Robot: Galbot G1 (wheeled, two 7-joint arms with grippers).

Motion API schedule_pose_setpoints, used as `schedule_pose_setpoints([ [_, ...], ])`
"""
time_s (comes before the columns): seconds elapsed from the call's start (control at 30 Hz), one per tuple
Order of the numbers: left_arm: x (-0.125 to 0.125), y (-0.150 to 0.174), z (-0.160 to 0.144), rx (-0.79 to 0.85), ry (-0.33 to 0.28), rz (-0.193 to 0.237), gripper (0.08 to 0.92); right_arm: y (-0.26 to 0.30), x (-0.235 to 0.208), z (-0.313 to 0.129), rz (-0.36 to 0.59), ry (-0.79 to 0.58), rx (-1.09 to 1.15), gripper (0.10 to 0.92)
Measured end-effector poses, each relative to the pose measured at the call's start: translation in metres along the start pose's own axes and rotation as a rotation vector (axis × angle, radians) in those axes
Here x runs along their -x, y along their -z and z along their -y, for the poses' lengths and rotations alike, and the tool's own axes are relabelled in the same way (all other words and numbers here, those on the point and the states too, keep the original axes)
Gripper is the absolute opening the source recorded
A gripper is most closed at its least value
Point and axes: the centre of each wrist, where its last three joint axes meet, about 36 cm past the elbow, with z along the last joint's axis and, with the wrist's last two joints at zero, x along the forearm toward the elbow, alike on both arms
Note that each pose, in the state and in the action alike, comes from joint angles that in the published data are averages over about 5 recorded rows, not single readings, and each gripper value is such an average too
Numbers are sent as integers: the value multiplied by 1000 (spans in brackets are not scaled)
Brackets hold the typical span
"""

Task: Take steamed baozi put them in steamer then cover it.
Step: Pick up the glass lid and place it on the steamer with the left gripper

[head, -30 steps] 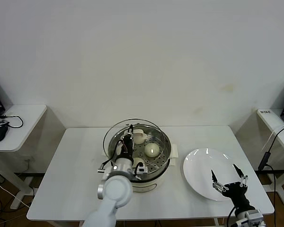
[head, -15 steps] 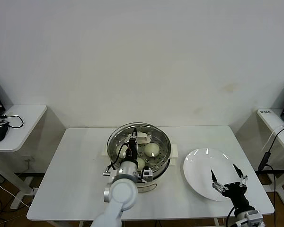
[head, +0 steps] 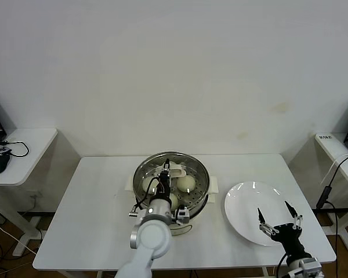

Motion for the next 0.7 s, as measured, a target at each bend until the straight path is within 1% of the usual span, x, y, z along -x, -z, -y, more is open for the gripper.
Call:
schedule_pose_setpoints([
  [0.43,-3,2,1,-20,-7,8,141,-1,0,-2,-2,5,0,823],
  [0.53,-5,2,0,-29,0,13,189,0,-1,-3,-3,6,-1,823],
  [0.7,-11,1,-3,-44,9,22,332,0,-1,-4,-2,8,-1,823],
])
